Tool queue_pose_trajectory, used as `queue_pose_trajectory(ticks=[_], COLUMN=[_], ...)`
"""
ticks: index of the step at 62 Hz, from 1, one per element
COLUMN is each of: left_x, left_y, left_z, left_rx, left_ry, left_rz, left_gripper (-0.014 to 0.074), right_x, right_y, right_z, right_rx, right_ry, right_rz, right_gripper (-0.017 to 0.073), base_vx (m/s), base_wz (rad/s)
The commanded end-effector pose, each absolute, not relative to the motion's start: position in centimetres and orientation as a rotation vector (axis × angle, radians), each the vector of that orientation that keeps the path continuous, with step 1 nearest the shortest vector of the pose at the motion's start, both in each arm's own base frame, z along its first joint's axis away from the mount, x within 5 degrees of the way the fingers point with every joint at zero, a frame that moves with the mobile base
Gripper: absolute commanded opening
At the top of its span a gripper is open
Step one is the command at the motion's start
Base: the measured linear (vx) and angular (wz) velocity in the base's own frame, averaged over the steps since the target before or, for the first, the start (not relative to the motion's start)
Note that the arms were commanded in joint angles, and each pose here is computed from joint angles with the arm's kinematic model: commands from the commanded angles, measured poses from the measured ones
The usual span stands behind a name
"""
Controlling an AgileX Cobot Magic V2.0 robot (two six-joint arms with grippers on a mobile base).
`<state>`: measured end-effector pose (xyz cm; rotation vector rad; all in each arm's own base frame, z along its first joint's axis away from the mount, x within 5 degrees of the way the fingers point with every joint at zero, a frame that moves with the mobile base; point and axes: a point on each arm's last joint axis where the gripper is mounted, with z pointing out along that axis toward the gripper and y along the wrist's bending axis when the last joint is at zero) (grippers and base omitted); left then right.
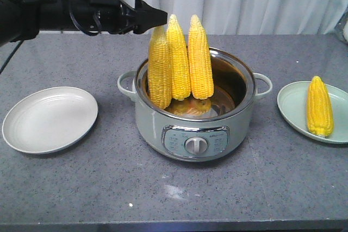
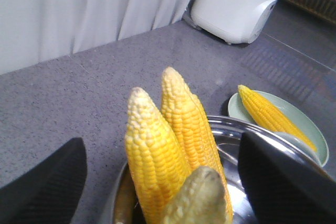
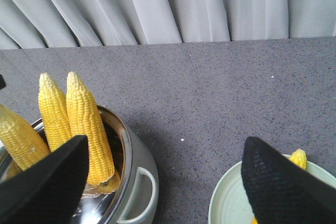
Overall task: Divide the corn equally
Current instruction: 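Grasp the corn cob nearest the left gripper in the pot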
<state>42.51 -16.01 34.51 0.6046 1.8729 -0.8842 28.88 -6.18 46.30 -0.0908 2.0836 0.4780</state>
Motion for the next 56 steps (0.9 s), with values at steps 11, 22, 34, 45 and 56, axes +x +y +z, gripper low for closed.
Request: queue_pose_trajectory(ticks=[11, 22, 34, 45, 56], left_x=[41.6, 41.5, 41.9, 41.9, 41.8], left_y=[-17.0, -17.1, -17.8, -18.0, -18.2], left_z=[37.2, 36.9, 35.2, 34.8, 34.3], left_rx=[0.588, 0.626, 0.677, 0.697, 0.717], left_ry=[1.784, 1.797, 1.843, 1.855, 1.874], left_rz=[-0.911, -0.882, -0.902, -0.908, -0.939], left_gripper=[0.0577, 0.0577, 0.0577, 0.0575, 0.0509], right_x=[27.9, 28.0, 28.0, 28.0, 28.0], right_y=[-5.9, -6.0, -6.0, -6.0, -6.0], right_z=[48.3, 48.3, 48.3, 48.2, 48.2], right_rx=[-0.088, -0.088, -0.088, -0.088, -0.088], right_ry=[1.993, 1.994, 1.995, 1.996, 1.996], right_rz=[0.444, 0.444, 0.443, 0.441, 0.441], right_gripper=[0.0566, 0.0566, 0.0566, 0.0566, 0.0566], base_vx=[0.00, 0.00, 0.00, 0.00, 0.00], base_wz=[0.00, 0.00, 0.00, 0.00, 0.00])
